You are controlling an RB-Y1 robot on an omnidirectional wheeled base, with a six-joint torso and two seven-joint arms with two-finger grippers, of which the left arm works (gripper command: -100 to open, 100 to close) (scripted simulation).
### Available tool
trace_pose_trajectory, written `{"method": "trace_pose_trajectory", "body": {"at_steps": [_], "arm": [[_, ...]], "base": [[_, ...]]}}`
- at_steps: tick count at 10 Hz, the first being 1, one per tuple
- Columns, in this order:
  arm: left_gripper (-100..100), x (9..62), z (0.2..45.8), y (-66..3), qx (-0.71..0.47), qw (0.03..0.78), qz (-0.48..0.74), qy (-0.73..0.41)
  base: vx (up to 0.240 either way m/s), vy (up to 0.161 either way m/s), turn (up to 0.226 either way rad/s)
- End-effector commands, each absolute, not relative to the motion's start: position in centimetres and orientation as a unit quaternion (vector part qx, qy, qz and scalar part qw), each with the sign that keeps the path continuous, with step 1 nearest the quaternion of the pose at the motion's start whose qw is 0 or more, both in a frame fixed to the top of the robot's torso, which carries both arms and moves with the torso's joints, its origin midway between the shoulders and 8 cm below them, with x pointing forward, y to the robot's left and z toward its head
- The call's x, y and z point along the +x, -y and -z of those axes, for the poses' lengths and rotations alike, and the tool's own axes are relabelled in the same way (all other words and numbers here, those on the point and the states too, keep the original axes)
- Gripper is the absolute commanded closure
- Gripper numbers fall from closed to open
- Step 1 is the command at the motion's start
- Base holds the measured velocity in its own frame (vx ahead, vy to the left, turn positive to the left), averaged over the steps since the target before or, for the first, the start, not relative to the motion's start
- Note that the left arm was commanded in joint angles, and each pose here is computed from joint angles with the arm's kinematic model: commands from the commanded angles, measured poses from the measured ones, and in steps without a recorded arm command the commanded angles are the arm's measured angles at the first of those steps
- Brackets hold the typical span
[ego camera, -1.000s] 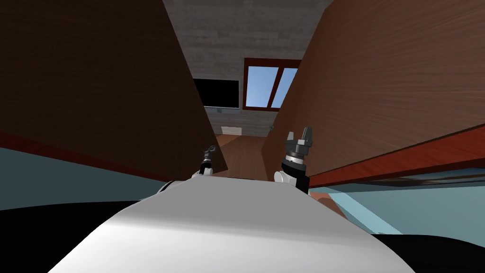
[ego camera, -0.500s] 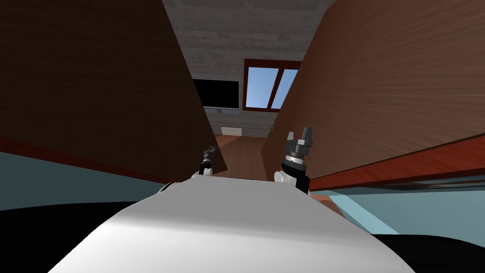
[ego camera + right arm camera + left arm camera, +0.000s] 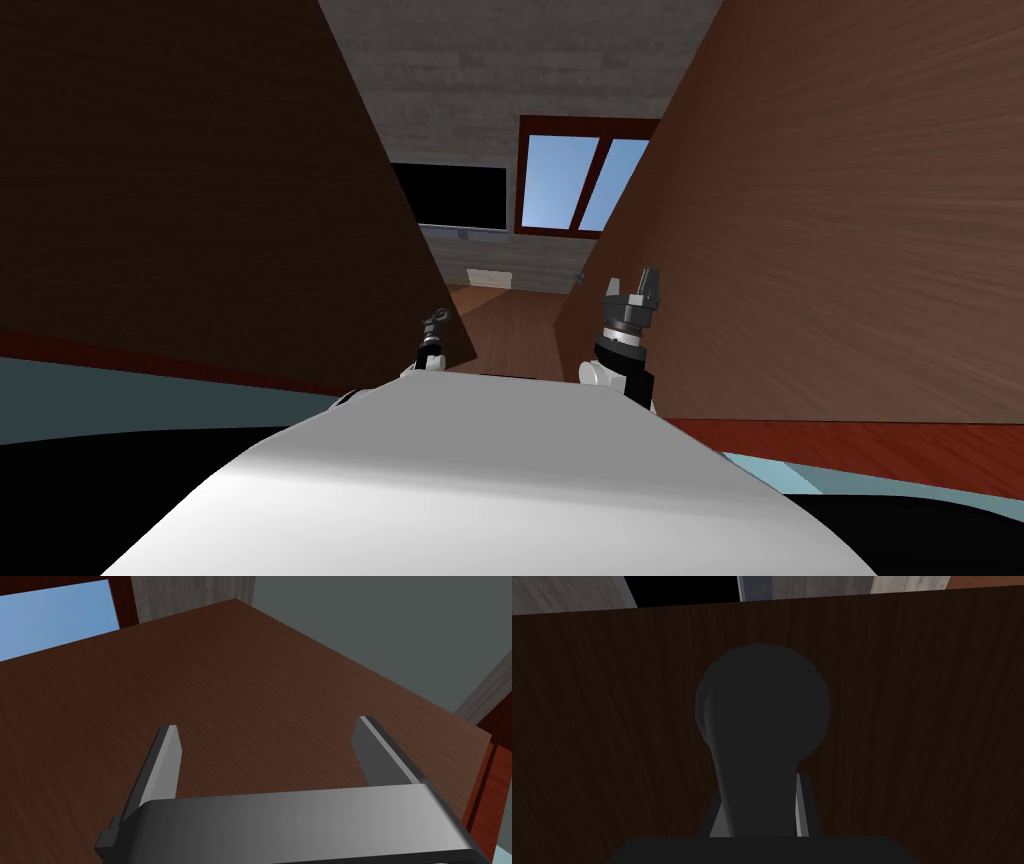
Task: Push the door open
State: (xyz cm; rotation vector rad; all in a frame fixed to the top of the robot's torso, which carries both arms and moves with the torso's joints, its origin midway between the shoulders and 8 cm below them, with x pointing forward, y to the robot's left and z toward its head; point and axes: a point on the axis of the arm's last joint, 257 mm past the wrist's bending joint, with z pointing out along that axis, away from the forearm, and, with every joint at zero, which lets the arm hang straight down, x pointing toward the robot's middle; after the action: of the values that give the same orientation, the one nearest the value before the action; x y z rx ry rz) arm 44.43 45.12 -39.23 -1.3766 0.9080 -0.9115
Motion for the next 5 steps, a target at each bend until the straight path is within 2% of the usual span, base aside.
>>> {"method": "trace_pose_trajectory", "body": {"at_steps": [1,2,5], "arm": [[100,44.1,39.1,-46.3,-0.595,0.595,0.382,-0.382],[100,43.9,39.1,-46.7,-0.597,0.597,0.379,-0.379],[100,43.5,39.1,-47.5,-0.601,0.601,0.372,-0.372]], "base": [[0.197,-0.064,0.072],[0.181,-0.069,0.055],[0.092,-0.016,0.018]]}}
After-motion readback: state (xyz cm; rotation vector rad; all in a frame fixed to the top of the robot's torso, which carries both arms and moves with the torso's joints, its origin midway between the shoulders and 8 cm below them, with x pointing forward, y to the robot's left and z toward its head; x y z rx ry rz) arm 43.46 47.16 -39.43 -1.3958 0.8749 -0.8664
